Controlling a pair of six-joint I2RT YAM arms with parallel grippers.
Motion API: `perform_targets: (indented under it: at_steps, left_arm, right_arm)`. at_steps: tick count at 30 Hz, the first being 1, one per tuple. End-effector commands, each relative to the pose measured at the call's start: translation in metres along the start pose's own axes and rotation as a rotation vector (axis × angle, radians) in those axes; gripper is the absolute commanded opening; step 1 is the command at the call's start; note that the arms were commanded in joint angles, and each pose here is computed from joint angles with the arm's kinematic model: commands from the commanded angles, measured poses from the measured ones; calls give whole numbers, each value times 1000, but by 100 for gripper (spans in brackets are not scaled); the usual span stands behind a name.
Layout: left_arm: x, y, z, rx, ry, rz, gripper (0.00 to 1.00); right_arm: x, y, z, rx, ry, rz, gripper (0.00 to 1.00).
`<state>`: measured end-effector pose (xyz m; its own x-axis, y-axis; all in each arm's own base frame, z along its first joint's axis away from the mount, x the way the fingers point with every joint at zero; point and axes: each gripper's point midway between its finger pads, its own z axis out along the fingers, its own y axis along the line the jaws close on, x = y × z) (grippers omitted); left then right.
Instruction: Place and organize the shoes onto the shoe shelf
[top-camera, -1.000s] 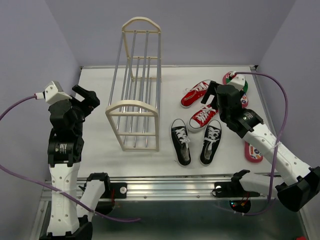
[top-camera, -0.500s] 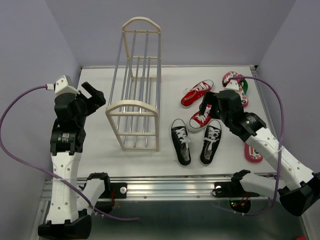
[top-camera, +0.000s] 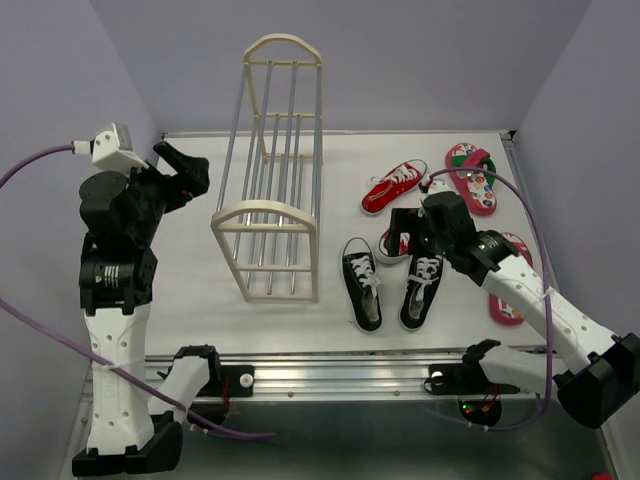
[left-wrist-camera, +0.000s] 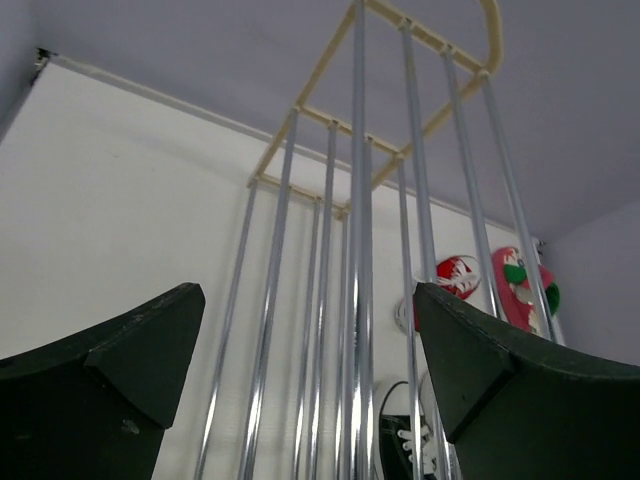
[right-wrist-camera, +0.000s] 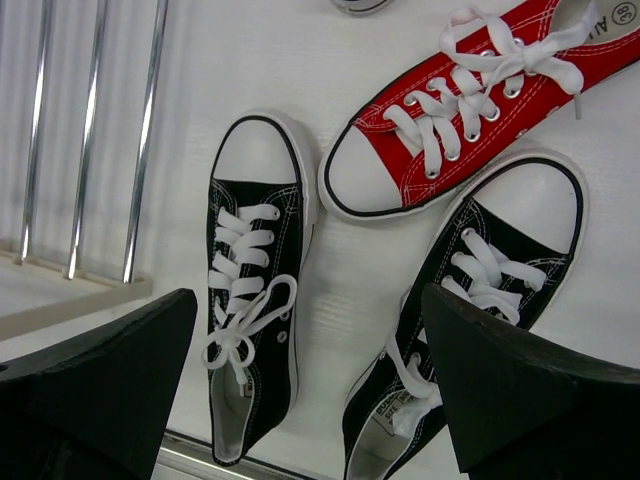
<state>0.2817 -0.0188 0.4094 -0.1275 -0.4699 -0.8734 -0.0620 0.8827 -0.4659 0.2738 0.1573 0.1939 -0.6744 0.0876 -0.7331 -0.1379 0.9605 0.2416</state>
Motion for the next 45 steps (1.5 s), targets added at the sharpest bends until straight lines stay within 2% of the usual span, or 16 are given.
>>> perform_targets:
  at_steps: [1, 2, 4, 9, 12, 16, 24, 25, 27, 28, 32, 34, 42, 43, 45]
  left_arm:
    - [9, -44, 14, 246, 104, 38, 99]
    - [15, -59, 13, 340, 143, 58, 99]
    - [24, -64, 22, 379, 197, 64, 99]
    - [38, -39, 49, 248, 264, 64, 99]
    - [53, -36, 56, 260, 319, 71, 98]
    - [66, -26, 61, 238, 360, 90, 80]
    - [82, -29, 63, 292, 406, 98, 60]
    - [82, -29, 63, 297, 406, 98, 53]
    - [84, -30, 64, 306, 408, 95, 48]
    - [84, -31, 63, 316, 408, 94, 42]
    - [86, -33, 63, 320, 406, 72, 37]
    - [84, -28, 64, 284, 393, 66, 30]
    - [85, -26, 61, 271, 361, 21, 14]
    - [84, -26, 61, 265, 353, 14, 7]
    - [86, -23, 59, 254, 341, -3, 0]
  right_arm:
    - [5, 15, 3, -94, 15, -64, 100]
    - [7, 15, 4, -97, 19, -68, 100]
    - [11, 18, 7, -119, 24, -72, 100]
    - [9, 22, 5, -148, -2, -74, 100]
    - [12, 25, 5, -174, 8, -79, 100]
    - [22, 29, 8, -196, 46, -71, 100]
    - [36, 26, 17, -192, 88, -58, 100]
    - [37, 27, 17, -196, 91, -52, 100]
    - [43, 27, 19, -202, 108, -52, 100]
    - [47, 30, 19, -210, 120, -57, 100]
    - [61, 31, 22, -198, 167, -59, 100]
    - [73, 32, 21, -185, 198, -68, 100]
    - [106, 31, 8, -105, 277, -89, 100]
    - [110, 27, 5, -76, 290, -85, 99]
    - [113, 29, 0, -70, 293, -93, 97]
